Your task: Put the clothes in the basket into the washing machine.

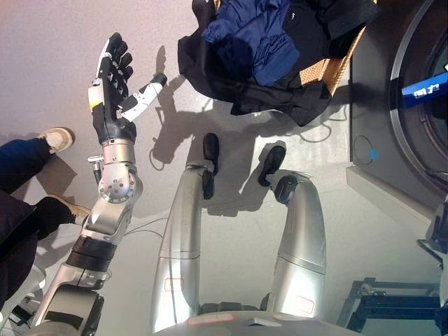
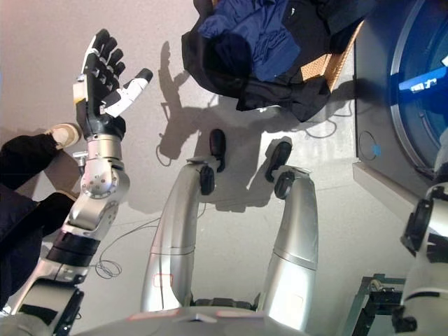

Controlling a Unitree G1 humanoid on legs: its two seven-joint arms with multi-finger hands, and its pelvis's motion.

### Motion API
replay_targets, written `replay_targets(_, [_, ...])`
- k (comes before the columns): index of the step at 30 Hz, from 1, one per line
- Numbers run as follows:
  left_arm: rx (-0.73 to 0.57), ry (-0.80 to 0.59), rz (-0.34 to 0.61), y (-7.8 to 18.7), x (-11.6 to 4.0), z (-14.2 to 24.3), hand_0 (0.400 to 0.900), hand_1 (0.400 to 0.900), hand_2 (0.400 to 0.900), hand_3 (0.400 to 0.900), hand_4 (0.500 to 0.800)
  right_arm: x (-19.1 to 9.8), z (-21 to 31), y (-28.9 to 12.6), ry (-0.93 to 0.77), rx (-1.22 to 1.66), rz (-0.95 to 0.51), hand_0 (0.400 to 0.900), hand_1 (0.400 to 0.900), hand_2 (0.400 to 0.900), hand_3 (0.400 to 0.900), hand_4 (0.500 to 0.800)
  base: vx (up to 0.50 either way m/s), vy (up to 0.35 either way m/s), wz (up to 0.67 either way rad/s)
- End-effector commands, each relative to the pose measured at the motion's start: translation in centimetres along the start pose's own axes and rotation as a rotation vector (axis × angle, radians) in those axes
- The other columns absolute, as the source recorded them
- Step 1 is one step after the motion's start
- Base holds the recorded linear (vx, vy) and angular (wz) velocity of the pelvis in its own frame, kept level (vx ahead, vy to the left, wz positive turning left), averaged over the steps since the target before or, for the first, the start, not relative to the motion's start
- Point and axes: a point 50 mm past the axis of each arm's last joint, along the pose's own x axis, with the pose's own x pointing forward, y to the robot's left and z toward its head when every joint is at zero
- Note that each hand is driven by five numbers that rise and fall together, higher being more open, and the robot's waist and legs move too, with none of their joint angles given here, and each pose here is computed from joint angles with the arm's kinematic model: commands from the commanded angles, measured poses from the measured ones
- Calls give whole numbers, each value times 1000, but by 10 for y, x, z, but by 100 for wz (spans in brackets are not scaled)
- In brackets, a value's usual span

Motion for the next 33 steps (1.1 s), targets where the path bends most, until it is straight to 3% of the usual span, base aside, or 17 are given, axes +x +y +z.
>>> replay_targets(1, [-62, -45, -28, -7, -23, 0, 900, 900, 900, 900, 800, 14, -13, -24, -135, -191, 6, 900, 900, 900, 900, 800, 9, 25, -8])
replay_targets(16, [-104, -41, 26, 0, -23, -1, 900, 900, 900, 900, 800, -7, -2, -1, -262, -158, 77, 900, 900, 900, 900, 800, 0, 4, -1])
replay_targets(23, [-168, -12, 114, 6, -22, -6, 900, 900, 900, 900, 800, -81, -8, 27, -349, 124, 340, 900, 900, 900, 900, 800, -13, 17, -5])
replay_targets(33, [-189, 90, 173, 15, -39, -26, 900, 900, 900, 900, 800, -156, -46, 5, -307, 290, 524, 900, 900, 900, 900, 800, -14, 19, -4])
